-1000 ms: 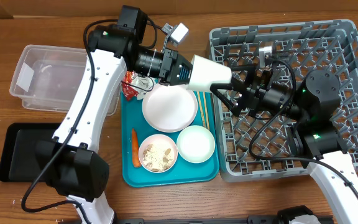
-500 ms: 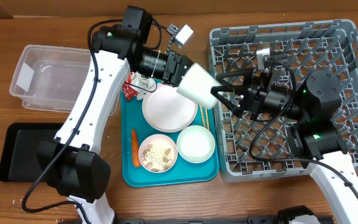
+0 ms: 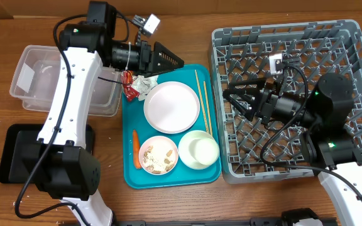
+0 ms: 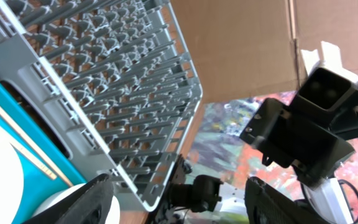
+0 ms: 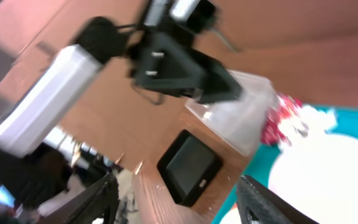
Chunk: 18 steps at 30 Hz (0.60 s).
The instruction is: Sort waste into correct bins and load items into the dishwasher
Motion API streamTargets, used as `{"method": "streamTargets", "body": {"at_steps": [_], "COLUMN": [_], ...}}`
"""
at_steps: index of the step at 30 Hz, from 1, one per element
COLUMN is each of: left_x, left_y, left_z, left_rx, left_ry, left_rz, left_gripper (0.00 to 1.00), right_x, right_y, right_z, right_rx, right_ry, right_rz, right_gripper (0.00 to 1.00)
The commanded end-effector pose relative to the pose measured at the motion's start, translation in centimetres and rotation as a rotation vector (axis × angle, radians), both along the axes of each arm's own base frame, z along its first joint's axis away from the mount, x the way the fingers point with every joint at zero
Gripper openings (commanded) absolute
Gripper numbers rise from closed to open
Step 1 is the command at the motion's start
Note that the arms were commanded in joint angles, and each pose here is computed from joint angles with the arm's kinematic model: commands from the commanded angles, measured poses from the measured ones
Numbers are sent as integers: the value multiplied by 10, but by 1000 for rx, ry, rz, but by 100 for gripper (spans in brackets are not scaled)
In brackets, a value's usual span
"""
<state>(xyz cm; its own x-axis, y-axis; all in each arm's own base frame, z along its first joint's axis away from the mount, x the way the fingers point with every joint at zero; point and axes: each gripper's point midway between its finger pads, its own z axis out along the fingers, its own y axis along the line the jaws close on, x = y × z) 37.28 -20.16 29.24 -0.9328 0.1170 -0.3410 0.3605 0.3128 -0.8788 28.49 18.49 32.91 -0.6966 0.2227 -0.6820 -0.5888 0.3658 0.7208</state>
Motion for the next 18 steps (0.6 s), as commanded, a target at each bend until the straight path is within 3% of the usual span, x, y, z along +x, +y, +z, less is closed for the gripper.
{"method": "streamTargets", "body": {"at_steps": [1, 5, 9, 12, 15, 18], "left_x": [-1, -4, -11, -21, -37, -57], "left_y": [-2, 3, 6, 15, 13, 0], "left_z": [-5, -30, -46, -67, -88, -107], "left_rx": [82, 296, 530, 804, 1001, 1072], "left_ry": [-22, -47, -115, -124, -134, -116], "left_rz": [7, 36, 51, 87, 68, 26], "left_gripper": [68, 62, 58, 59, 59, 58], "right_x": [27, 37, 24, 14, 7, 3], "right_y": [-26, -70, -88, -98, -101, -107], "right_z": [-17, -76, -108, -122, -130, -137], "right_rx": [-78, -263, -352, -388, -417, -448], "right_ry": [89, 299, 444, 529, 568, 591], "right_rz": [-246, -529, -617, -666, -672, -695], "right_gripper": [62, 64, 64, 67, 76, 90]}}
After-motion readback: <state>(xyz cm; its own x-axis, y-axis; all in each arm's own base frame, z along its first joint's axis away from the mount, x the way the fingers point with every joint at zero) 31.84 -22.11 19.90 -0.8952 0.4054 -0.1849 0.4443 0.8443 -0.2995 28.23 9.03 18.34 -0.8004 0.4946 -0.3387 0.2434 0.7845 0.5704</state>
